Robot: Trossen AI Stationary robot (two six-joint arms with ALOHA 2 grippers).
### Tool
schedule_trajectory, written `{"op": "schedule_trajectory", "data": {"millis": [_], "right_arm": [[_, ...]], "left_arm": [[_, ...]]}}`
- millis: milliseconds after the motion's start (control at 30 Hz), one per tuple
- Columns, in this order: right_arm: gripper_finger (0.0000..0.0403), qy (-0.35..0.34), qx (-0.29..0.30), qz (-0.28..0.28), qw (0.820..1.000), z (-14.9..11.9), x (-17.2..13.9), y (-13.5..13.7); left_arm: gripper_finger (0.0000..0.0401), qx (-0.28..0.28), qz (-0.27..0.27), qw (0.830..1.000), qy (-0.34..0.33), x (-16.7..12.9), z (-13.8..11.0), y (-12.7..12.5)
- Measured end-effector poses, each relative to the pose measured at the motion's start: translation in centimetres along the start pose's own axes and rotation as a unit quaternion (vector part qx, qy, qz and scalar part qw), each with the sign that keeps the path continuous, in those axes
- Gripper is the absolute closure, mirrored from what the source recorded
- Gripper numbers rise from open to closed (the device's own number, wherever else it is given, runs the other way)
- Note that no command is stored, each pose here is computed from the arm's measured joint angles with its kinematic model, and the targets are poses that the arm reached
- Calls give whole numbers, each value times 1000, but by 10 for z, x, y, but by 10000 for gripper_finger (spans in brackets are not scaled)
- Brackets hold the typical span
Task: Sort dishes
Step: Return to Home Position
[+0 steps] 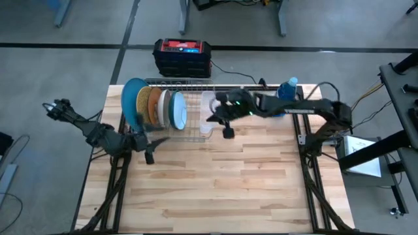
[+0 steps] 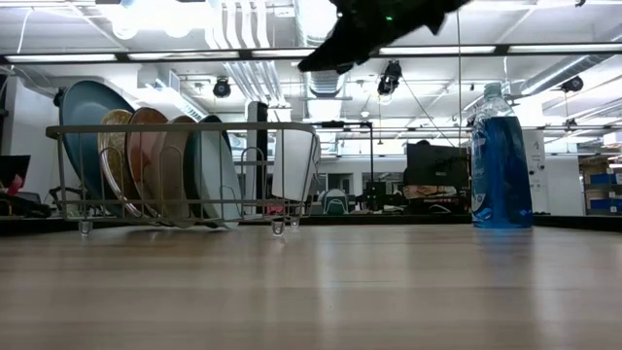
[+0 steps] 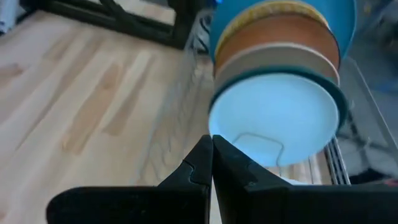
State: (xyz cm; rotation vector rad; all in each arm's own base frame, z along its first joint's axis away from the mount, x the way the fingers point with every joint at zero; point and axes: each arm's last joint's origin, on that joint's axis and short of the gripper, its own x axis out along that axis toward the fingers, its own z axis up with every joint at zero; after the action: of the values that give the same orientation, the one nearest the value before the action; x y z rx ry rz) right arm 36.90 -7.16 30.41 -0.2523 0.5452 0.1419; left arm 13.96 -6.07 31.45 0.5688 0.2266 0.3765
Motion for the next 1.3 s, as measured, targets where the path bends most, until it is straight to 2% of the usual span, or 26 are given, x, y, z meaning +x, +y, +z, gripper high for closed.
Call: {"op": "schedule_trajectory", "data": {"millis": [100, 133, 267, 333, 467, 567, 733, 867, 1000, 1133, 1300], "right_arm": [[403, -45, -18, -8, 999, -16, -8, 18], [403, -59, -22, -11, 998, -19, -13, 22], [403, -106, -42, -28, 993, -33, -38, 37], [403, -112, -60, -29, 991, -44, -50, 47], [403, -130, -71, -32, 988, -63, -76, 62], [403, -129, -62, -41, 989, -82, -90, 71], [403, -138, -40, -82, 986, -114, -107, 85], [403, -139, -15, -99, 985, -136, -117, 94], [403, -148, -18, -106, 983, -153, -123, 102], [403, -190, -28, -122, 974, -166, -128, 108], [403, -225, -33, -135, 964, -179, -131, 113]], "left_arm": [[244, 2, -91, 995, -50, 12, 2, 2], [244, 1, -104, 992, -64, 16, 2, 4], [244, 7, -109, 993, -45, 26, -6, 11], [244, 5, -130, 991, -43, 25, -9, 12], [244, -13, -179, 978, -103, 8, -6, 23], [244, -16, -199, 976, -89, -6, -17, 31], [244, -64, -279, 952, -112, -33, -31, 44], [244, -128, -254, 951, -117, -47, -37, 56], [244, -129, -230, 960, -98, -51, -52, 55], [246, -132, -219, 957, -139, -52, -59, 52], [265, -129, -75, 981, -125, -46, -71, 51]]}}
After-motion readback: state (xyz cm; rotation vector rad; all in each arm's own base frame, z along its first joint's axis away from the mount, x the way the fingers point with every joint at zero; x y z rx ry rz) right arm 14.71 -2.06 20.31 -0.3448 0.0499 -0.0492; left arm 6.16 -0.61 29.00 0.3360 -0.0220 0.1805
